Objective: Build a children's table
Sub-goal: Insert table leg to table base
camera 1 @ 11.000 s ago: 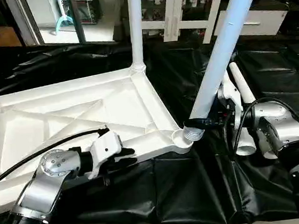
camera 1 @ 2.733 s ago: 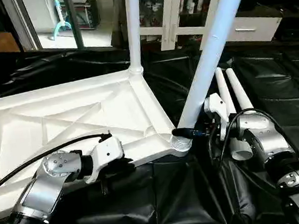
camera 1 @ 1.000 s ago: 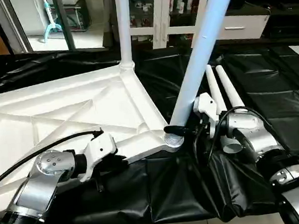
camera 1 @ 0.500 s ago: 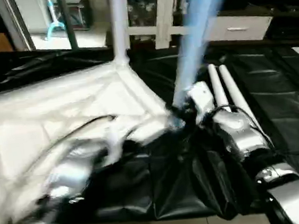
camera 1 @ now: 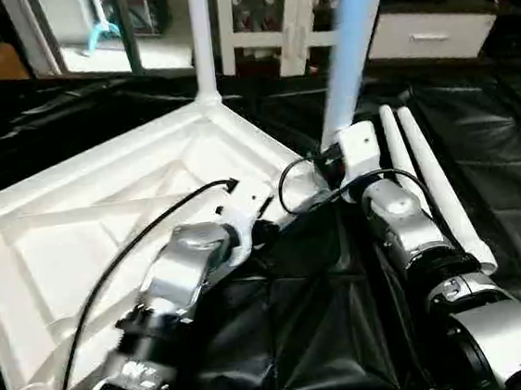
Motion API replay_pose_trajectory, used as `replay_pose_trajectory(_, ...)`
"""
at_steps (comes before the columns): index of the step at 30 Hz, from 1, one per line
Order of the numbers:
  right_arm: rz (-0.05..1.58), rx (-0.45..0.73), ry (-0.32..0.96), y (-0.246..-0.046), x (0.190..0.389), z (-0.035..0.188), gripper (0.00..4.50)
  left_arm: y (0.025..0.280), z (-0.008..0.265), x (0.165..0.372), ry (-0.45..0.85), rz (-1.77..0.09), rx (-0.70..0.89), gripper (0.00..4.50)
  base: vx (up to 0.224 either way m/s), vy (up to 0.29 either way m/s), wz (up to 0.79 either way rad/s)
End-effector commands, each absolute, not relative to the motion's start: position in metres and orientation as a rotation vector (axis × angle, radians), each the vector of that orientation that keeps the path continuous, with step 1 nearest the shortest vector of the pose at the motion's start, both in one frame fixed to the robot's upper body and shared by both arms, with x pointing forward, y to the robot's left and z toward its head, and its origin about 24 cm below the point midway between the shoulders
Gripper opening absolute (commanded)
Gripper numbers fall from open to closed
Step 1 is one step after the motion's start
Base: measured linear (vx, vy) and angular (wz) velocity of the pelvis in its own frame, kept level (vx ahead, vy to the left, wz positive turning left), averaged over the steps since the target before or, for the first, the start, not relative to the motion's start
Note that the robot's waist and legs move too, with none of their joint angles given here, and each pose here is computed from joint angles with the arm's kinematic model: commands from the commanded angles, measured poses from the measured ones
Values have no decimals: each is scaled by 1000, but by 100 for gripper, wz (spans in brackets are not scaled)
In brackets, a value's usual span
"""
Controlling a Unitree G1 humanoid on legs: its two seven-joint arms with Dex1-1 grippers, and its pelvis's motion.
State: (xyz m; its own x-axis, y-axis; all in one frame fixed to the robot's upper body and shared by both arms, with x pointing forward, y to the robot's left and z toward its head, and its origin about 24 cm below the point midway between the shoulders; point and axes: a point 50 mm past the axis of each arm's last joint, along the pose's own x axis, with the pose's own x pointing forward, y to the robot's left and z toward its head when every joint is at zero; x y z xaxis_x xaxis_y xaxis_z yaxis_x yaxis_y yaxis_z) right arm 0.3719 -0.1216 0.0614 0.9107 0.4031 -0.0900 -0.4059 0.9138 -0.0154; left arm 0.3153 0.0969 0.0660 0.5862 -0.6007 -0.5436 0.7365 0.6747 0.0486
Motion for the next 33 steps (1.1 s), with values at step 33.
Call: replay_pose_trajectory(33,1463,-158,559,-172,287,16,186,162,67,260,422,-1299,478,0,0,0,0)
